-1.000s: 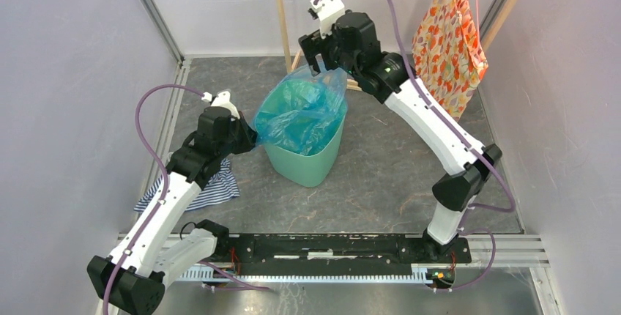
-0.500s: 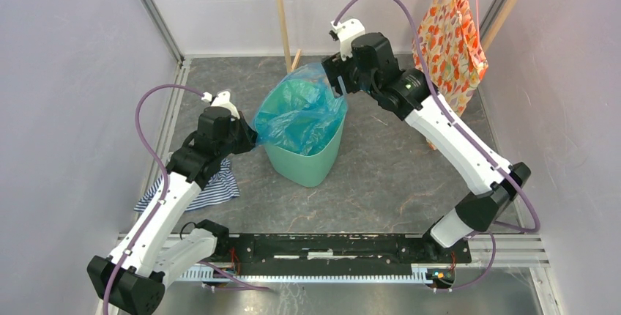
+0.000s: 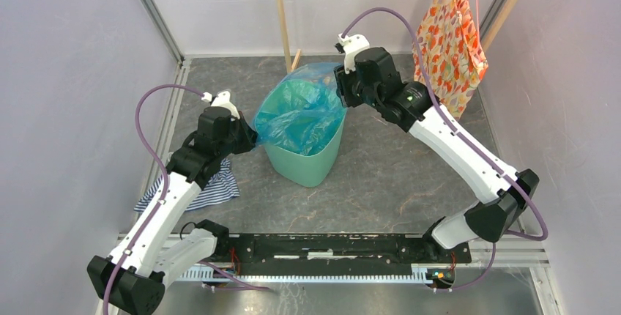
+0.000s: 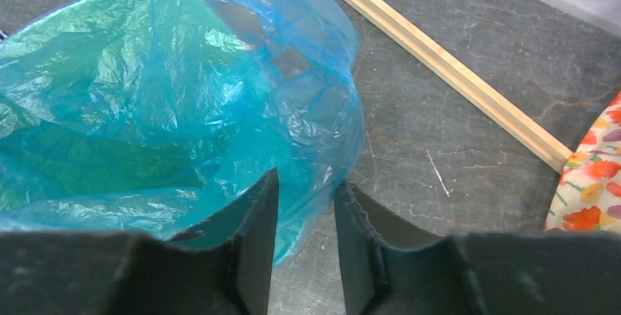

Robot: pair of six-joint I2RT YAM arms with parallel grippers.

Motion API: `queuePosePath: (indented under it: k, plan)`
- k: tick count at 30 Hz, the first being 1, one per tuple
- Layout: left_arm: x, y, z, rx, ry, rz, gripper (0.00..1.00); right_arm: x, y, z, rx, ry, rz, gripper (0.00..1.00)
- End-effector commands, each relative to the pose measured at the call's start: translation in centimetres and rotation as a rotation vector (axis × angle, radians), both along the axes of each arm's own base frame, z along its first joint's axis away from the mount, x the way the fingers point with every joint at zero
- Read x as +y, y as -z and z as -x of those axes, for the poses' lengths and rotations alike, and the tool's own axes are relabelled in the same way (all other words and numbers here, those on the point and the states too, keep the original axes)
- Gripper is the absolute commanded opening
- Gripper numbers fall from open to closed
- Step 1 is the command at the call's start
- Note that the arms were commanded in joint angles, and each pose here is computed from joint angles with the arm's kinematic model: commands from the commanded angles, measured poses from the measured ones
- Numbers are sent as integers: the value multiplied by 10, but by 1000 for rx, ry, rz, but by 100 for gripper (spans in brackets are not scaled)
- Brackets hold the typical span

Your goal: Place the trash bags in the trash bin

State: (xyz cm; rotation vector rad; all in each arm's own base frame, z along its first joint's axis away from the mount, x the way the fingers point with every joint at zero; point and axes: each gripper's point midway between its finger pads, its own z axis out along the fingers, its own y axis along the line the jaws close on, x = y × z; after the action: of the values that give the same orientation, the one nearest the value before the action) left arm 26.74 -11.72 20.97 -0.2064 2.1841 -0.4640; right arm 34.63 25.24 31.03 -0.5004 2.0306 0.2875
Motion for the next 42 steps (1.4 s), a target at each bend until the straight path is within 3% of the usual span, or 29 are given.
queuePosePath:
  k: [1, 4, 10, 24, 36, 42]
  plan:
    - [-2, -13, -4, -46, -4, 33, 7, -2, -37, 4, -65, 5, -94, 30]
    - [-2, -12, -5, -44, -5, 30, 7, -11, -42, 10, -67, 14, -76, 13]
    - [-2, -8, -3, -36, -4, 30, 7, -28, -35, 31, -20, -9, -12, 0]
    - [-3, 0, 0, -19, 0, 34, 7, -63, 39, 86, 149, -67, 125, 0]
    - [-2, 4, 2, -5, 0, 29, 7, -79, 86, 106, 236, -97, 213, 0]
    - [0, -2, 3, -12, -5, 21, 7, -77, 70, 115, 223, -154, 195, 0]
